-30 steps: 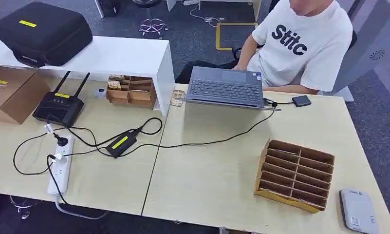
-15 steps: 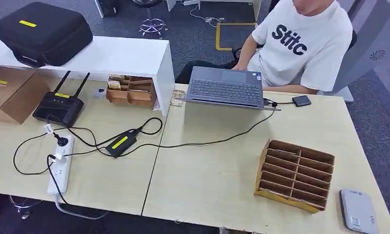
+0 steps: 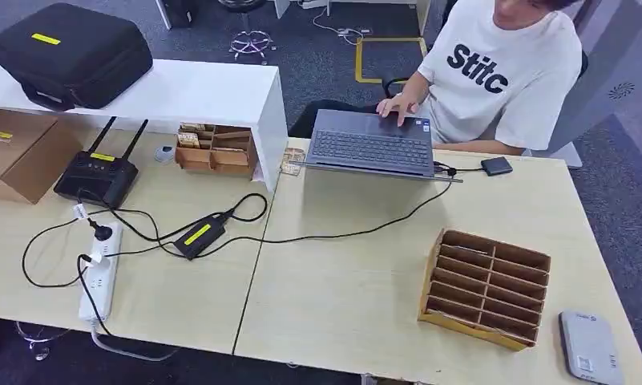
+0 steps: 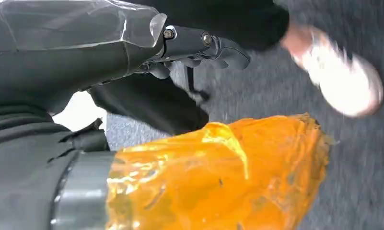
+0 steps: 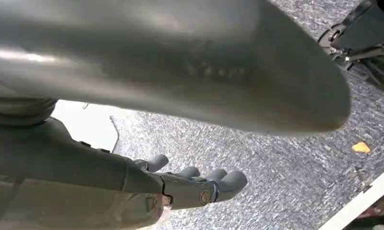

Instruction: Pass the card to the sensor for recognition and then transmit it.

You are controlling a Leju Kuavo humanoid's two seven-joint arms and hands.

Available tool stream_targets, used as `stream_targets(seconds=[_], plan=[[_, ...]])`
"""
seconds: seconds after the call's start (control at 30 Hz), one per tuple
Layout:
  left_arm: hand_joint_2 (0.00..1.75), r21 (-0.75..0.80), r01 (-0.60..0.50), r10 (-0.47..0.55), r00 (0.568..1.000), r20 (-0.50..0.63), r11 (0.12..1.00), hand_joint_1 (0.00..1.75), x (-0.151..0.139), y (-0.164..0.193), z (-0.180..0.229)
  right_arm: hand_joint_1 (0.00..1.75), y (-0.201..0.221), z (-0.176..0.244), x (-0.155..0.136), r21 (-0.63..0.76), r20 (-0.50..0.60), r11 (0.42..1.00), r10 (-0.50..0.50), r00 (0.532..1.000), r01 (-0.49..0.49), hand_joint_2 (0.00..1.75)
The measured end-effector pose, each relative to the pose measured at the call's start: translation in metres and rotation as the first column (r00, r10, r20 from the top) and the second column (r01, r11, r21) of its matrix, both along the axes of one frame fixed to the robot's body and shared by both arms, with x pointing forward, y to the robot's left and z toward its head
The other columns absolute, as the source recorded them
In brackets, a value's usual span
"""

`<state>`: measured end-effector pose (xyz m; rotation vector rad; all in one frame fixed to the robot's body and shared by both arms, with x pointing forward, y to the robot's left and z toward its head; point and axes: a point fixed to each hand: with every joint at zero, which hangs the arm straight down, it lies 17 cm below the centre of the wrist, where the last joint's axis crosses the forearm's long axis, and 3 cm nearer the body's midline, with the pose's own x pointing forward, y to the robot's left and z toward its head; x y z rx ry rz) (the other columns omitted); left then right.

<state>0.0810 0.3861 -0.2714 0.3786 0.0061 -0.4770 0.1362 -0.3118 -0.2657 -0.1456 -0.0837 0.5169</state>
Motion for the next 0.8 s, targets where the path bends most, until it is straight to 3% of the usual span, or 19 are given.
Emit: stream_targets(seconds=[0.27, 0.43, 0.47, 0.57, 0.67, 0.7, 0.8], plan=[[0.00, -0.137, 0.011, -0.019, 0.998, -0.057, 0.990, 0.00, -0.011, -0.025, -0.004, 0.00, 0.003, 0.001, 0.001, 0.014, -0.005, 1.000, 0.018, 1.000, -0.018, 0.00], [0.00, -0.036, 0.008, -0.009, 0.999, -0.033, 0.999, 0.00, -0.006, -0.004, -0.001, 0.00, 0.001, 0.001, 0.004, 0.004, 0.002, 1.000, 0.010, 1.000, -0.010, 0.00], [1.75, -0.003, 0.002, -0.002, 1.000, -0.020, 1.000, 0.00, -0.004, 0.001, 0.000, 0.00, 0.000, 0.001, 0.004, 0.000, 0.004, 1.000, 0.008, 1.000, -0.008, 0.00], [1.75, 0.029, -0.008, 0.008, 1.000, -0.001, 1.000, 0.00, 0.000, 0.005, 0.001, 0.00, 0.000, 0.000, 0.002, -0.002, 0.004, 1.000, 0.004, 1.000, -0.004, 0.00], [1.75, -0.065, 0.012, -0.014, 0.999, -0.032, 0.998, 0.00, -0.006, -0.013, -0.002, 0.00, 0.001, 0.000, 0.001, 0.004, 0.001, 1.000, 0.013, 1.000, -0.013, 0.00], [0.00, -0.108, 0.017, -0.023, 0.999, -0.049, 0.994, 0.00, -0.009, -0.021, -0.003, 0.00, 0.002, 0.001, 0.001, 0.008, -0.002, 1.000, 0.018, 1.000, -0.018, 0.00], [0.00, -0.178, 0.027, -0.043, 0.995, -0.087, 0.984, 0.00, -0.018, -0.030, -0.004, 0.00, 0.004, 0.002, 0.005, 0.013, -0.004, 0.999, 0.040, 0.999, -0.040, 0.00]])
